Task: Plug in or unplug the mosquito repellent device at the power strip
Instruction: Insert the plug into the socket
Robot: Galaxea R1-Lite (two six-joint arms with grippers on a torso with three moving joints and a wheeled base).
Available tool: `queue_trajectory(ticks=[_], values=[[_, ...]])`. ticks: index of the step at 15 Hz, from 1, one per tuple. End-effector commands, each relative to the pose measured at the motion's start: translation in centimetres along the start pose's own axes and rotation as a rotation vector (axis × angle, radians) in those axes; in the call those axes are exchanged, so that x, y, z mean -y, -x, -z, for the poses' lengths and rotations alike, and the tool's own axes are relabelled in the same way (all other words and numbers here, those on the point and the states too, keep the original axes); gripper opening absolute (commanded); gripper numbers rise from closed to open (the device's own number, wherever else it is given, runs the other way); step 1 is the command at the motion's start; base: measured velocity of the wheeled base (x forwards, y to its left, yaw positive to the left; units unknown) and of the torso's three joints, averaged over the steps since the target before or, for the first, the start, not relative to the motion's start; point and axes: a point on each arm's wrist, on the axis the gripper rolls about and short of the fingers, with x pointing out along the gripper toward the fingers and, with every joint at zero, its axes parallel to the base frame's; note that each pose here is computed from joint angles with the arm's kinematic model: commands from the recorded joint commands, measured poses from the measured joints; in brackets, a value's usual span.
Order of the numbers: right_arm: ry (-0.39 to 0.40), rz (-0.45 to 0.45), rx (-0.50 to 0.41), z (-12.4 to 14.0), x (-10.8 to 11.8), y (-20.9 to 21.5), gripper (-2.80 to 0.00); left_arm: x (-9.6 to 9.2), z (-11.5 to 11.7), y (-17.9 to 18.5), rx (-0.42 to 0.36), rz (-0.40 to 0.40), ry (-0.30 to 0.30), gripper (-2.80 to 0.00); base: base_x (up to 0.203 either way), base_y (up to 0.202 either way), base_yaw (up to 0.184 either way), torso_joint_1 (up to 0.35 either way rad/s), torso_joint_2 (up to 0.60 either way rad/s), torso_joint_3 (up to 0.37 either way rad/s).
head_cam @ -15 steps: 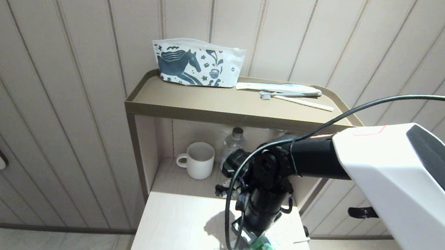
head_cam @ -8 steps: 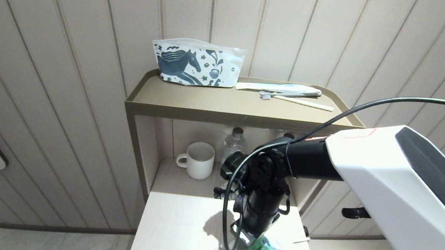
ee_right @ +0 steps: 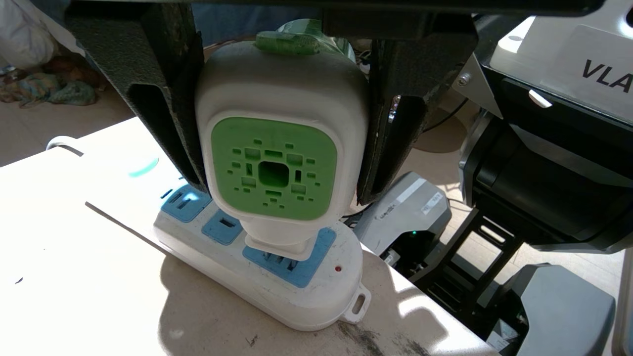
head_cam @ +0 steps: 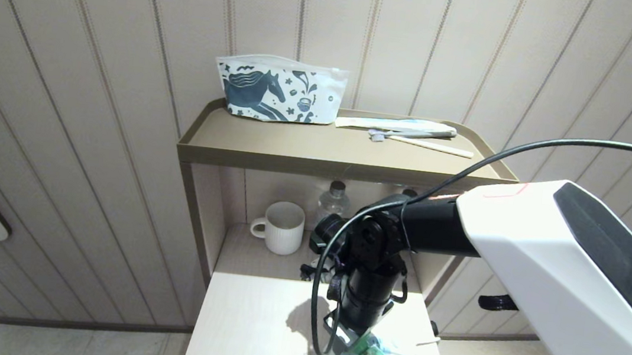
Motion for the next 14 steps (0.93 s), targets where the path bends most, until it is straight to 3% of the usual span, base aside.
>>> queue_trajectory(ticks=[1, 14], values=[[0.002, 0.000, -0.001, -0.05, -0.05, 0.02, -2.80, 0.00, 0.00, -0.01, -0.001, 0.000, 0.000, -2.80, 0.000, 0.000, 0.000, 0.000, 0.00, 0.000], [0.008, 0.001, -0.025, 0.06, -0.49, -0.75, -2.80, 0.00, 0.00, 0.00, 0.000, -0.001, 0.000, -2.80, 0.000, 0.000, 0.000, 0.000, 0.00, 0.000]])
